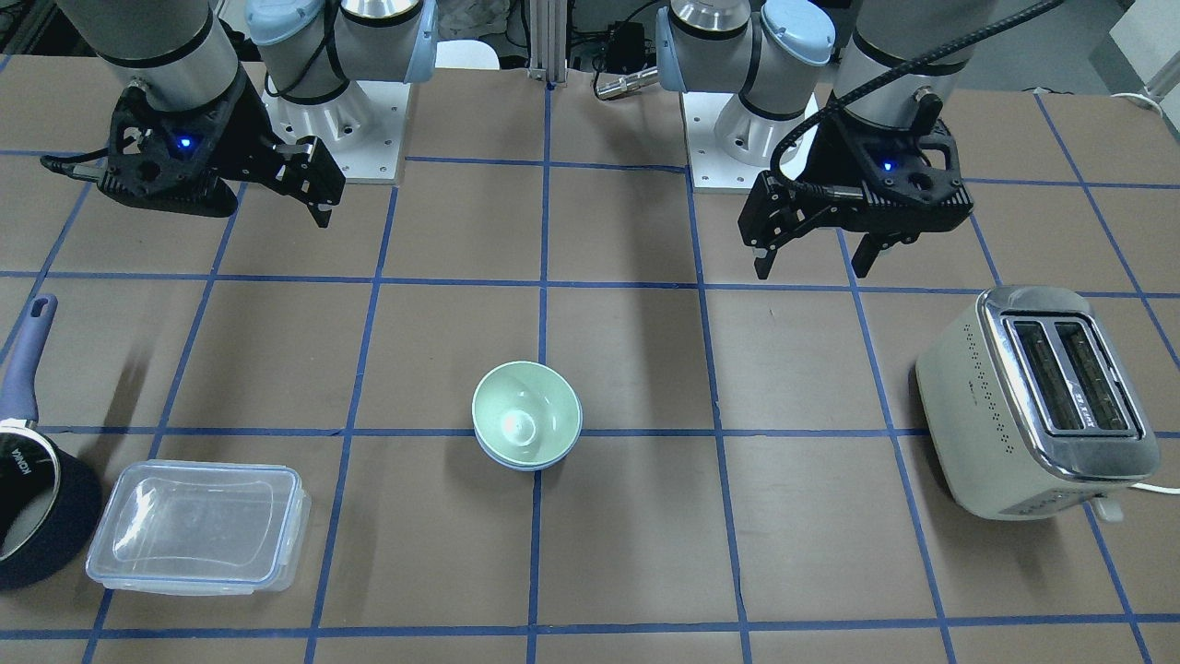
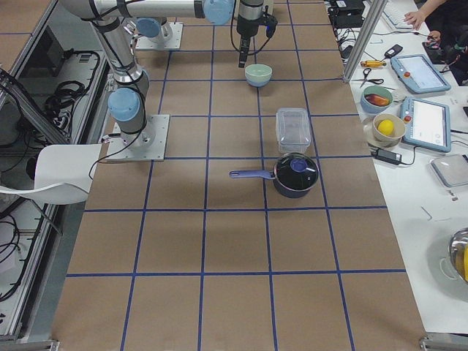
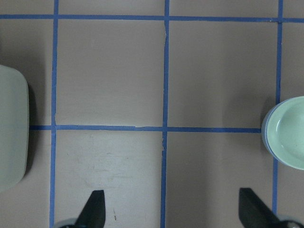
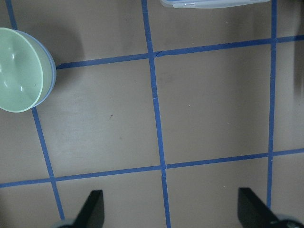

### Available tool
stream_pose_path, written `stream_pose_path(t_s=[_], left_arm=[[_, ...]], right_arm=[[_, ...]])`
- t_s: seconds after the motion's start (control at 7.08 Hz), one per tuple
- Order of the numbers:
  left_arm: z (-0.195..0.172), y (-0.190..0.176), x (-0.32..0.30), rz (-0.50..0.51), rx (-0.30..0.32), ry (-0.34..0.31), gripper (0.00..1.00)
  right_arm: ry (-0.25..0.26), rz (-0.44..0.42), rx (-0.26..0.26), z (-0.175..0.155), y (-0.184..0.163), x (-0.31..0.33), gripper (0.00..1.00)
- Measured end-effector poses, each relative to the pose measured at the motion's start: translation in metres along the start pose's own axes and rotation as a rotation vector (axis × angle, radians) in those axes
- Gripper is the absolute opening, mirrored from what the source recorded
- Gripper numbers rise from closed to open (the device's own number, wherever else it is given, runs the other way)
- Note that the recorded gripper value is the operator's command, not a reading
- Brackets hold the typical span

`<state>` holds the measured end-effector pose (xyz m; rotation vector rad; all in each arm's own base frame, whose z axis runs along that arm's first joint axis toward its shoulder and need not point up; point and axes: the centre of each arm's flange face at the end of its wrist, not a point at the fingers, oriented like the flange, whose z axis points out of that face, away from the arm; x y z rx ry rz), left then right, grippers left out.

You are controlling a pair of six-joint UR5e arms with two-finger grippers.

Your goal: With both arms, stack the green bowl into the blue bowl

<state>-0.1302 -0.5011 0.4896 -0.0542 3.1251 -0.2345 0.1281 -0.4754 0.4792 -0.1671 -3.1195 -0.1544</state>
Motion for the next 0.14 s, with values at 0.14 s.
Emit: stream_pose_path(t_s=[0.14], left_arm=[[0.0018,0.0005,0.0004,-0.001,-0.01,0.0,1.0]], right_arm=[[-0.001,0.001,-0.001,0.0005,0.0003,0.0,1.0]])
